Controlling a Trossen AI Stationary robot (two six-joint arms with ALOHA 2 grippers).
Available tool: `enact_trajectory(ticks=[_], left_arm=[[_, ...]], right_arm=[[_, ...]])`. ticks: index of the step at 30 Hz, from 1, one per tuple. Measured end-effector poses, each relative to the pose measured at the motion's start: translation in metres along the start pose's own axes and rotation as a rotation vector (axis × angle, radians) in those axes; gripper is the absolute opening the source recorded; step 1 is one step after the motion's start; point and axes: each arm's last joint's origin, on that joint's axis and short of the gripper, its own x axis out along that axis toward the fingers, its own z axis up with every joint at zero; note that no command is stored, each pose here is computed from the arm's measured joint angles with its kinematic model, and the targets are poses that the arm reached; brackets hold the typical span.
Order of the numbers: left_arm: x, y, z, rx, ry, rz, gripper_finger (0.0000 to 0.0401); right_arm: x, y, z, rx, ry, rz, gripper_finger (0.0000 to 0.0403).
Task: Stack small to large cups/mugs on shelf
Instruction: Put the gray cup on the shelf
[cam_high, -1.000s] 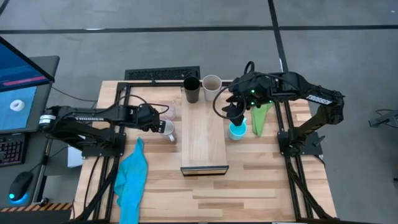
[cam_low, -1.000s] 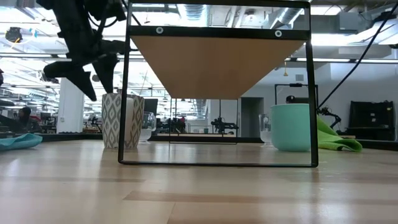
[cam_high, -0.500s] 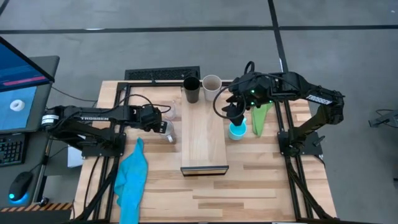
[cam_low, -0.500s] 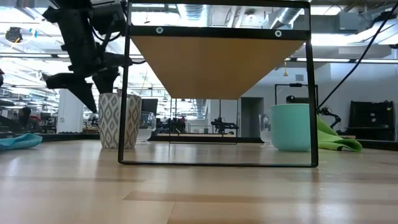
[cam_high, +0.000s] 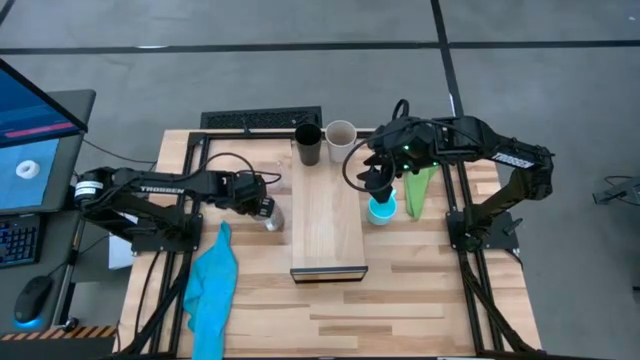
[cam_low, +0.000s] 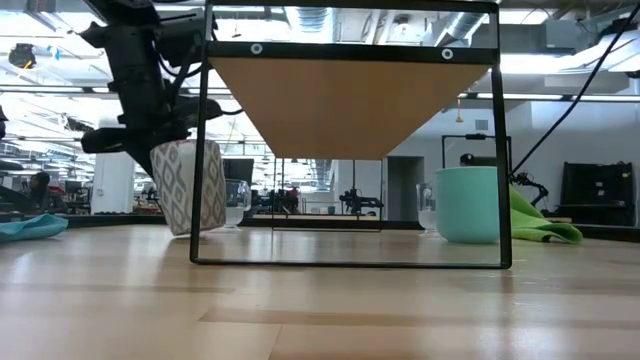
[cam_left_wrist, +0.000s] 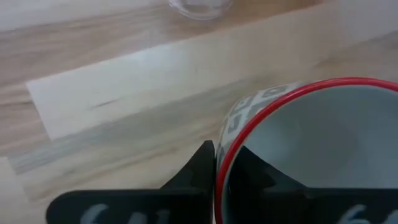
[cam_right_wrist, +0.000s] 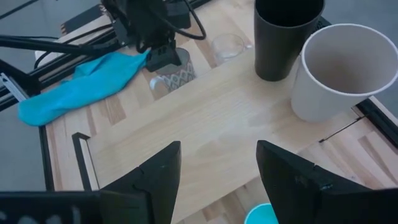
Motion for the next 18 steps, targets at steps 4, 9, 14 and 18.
enact_trajectory(ticks=[4,9,14,18], left_arm=[[-0.005,-0.005,0.002,0.0,0.001,-0.025,0.0011],[-0.023,-0.015,0.009,0.018,-0.006,-0.014,0.0011],[-0.049,-0.021,0.016,0.061,-0.013,0.042,0.0011],[-0.072,-0.024,0.02,0.111,-0.002,0.087,0.0011]], right_arm=[[0.0,0.0,0.0,-0.002,-0.004,0.001,0.023],[0.0,0.002,0.004,-0.033,-0.046,0.018,0.023],[-0.001,0.01,0.008,-0.109,-0.103,0.048,0.023],[-0.003,0.018,0.009,-0.181,-0.144,0.077,0.023]])
